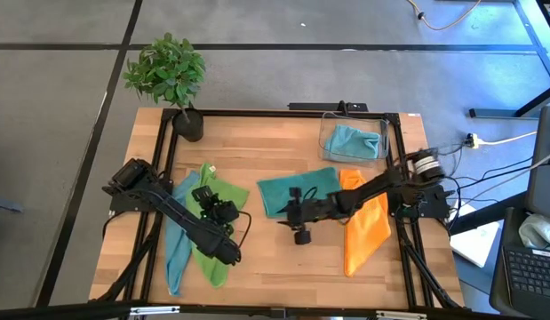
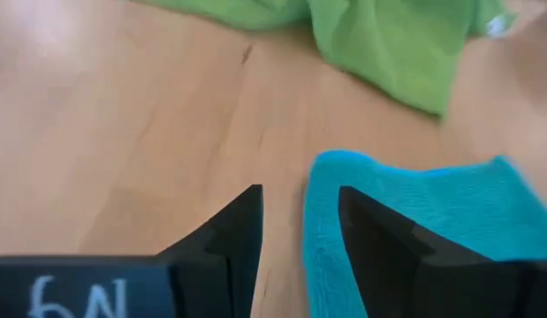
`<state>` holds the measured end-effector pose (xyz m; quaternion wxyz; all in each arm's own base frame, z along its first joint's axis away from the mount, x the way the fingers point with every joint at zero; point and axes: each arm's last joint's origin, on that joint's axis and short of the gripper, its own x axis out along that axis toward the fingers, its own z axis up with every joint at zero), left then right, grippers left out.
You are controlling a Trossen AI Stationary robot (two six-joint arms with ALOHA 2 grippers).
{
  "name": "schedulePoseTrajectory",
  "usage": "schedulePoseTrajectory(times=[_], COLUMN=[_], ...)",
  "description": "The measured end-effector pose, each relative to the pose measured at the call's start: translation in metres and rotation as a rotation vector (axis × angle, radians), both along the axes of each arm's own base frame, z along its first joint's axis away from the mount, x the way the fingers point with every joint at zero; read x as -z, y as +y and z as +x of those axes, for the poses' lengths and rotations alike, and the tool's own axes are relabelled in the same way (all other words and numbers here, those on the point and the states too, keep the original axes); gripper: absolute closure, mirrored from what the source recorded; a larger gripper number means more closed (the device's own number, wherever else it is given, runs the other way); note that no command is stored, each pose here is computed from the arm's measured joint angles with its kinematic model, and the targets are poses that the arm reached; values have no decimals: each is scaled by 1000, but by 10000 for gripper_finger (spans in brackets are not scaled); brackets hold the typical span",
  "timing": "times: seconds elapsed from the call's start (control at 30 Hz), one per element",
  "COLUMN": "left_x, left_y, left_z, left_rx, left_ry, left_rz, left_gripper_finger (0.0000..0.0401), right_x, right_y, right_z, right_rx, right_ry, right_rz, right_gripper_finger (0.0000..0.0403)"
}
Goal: Fold microfiber towels
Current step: Fold the blue Fold the blue microfiber towel
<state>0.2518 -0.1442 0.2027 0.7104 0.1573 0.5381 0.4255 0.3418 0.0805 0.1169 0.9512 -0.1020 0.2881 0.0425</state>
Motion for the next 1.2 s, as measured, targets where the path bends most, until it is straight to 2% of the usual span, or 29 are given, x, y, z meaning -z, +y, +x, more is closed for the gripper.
schedulePoseTrajectory(times=[0.17,0.27,0.4,0.57,0.67,0.97,1.1,1.2], left_x=[0,-1,-1,0,0,4,5,5], left_y=[0,-1,-2,-4,-5,-9,-10,-9], left_z=[1,1,2,2,1,10,12,13], left_rx=[-16,-1,2,7,12,76,98,97], left_ry=[-73,-112,-120,-129,-133,-165,-161,-164], left_rz=[22,43,43,36,33,2,-8,-7], left_gripper_finger=[275,275,275,275,275,275,275,275], right_x=[17,19,19,17,16,1,-26,-43], right_y=[1,-1,-4,8,9,11,23,35], right_z=[22,29,30,23,21,10,2,-7], right_rx=[33,17,-59,-321,-356,-361,-369,-322], right_ry=[148,164,194,285,324,395,325,276], right_rz=[-62,-23,110,357,443,425,334,215], right_gripper_finger=[250,250,250,250,250,250,250,250])
